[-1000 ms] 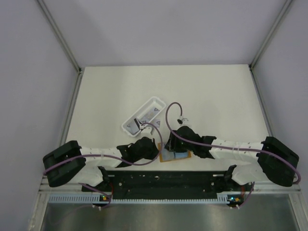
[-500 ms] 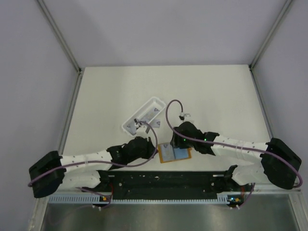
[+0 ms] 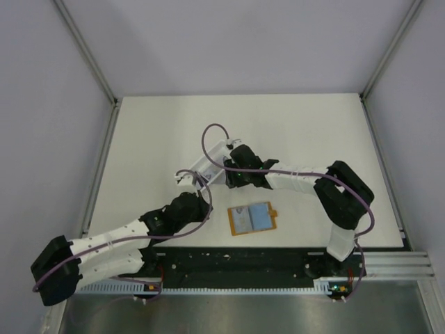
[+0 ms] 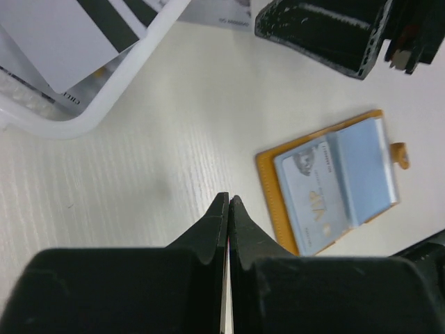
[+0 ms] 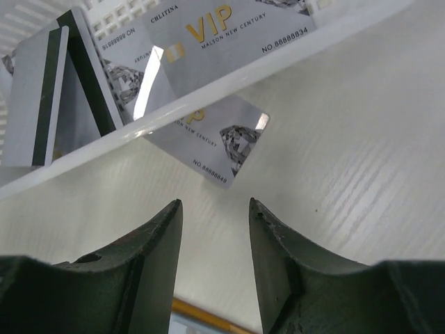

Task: Put the credit cards into the card holder
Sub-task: Pick up the credit card from the center of the board.

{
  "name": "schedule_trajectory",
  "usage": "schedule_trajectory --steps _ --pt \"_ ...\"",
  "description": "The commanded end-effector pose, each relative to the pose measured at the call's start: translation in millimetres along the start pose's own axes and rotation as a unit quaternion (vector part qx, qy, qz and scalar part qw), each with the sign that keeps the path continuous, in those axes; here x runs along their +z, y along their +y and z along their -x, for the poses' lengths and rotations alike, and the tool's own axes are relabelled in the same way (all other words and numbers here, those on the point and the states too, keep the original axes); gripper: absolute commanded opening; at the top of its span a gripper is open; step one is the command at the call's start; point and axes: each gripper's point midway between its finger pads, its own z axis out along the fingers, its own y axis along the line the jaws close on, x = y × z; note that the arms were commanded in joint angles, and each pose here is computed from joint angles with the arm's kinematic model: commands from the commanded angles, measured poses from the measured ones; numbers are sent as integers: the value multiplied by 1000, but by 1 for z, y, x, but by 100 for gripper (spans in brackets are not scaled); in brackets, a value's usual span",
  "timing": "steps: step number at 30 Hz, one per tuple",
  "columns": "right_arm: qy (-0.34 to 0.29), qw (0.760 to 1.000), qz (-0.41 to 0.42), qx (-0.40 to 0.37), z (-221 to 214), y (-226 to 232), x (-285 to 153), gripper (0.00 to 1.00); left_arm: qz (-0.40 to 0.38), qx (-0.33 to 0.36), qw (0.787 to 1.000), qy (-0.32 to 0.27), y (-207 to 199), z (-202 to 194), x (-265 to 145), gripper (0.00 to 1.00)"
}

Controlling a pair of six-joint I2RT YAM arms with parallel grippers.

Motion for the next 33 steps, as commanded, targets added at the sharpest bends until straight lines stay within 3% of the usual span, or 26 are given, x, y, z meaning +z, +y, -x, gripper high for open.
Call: schedule_trajectory --steps 1,11,21,33 --pt "-17 999 -18 -30 24 -4 16 43 -7 3 1000 9 -6 -4 20 0" --pt "-31 999 -26 -23 58 -19 38 42 91 -14 996 2 34 9 60 0" --pt "-19 999 -10 -27 72 -14 64 31 155 -35 987 -17 73 41 82 0" --pt "34 998 47 -22 37 3 69 18 139 -46 989 10 75 41 93 0"
